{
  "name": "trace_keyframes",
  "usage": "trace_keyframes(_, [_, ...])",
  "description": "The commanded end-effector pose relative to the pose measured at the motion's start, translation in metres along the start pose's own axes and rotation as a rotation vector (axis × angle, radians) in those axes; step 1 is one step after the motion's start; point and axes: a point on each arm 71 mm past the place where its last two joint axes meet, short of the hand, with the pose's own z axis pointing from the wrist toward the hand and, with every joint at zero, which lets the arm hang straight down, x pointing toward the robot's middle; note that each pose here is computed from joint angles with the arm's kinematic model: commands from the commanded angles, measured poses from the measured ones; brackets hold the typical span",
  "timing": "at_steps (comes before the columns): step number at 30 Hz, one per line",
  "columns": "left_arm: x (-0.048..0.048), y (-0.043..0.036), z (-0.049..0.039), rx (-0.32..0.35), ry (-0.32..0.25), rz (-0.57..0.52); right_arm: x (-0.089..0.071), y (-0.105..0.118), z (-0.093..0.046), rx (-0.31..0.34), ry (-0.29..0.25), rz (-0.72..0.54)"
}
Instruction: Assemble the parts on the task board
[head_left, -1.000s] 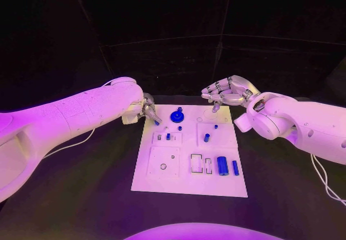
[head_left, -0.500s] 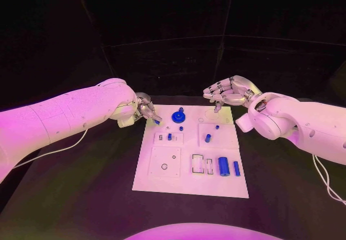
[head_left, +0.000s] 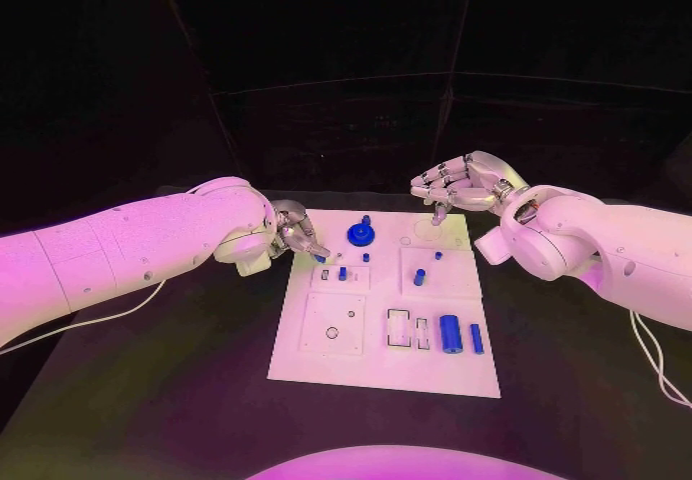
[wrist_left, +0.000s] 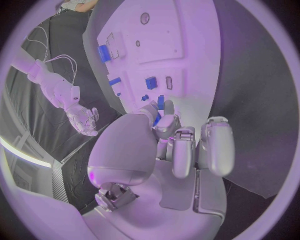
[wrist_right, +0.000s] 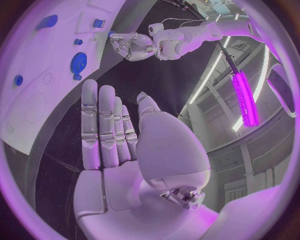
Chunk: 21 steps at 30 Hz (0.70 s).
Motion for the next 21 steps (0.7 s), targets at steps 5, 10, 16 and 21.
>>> trace_keyframes(5, [0.0111,0.0007,-0.0025,-0.001,-0.07,0.06,0.0,0.002,0.0,-0.011,0.0,-0.001])
trace_keyframes(10, [0.0195,0.0024,-0.0018,-0.005,-0.065,0.095,0.0,0.002,0.001,-0.012,0.001,-0.001])
trace_keyframes(16, [0.0239,0.0017,-0.0009,-0.007,-0.053,0.114,0.0,0.002,0.001,-0.012,0.002,-0.001])
trace_keyframes(21, [0.0253,-0.0009,0.0008,-0.006,-0.049,0.121,0.0,0.002,0.001,-0.013,0.002,-0.001])
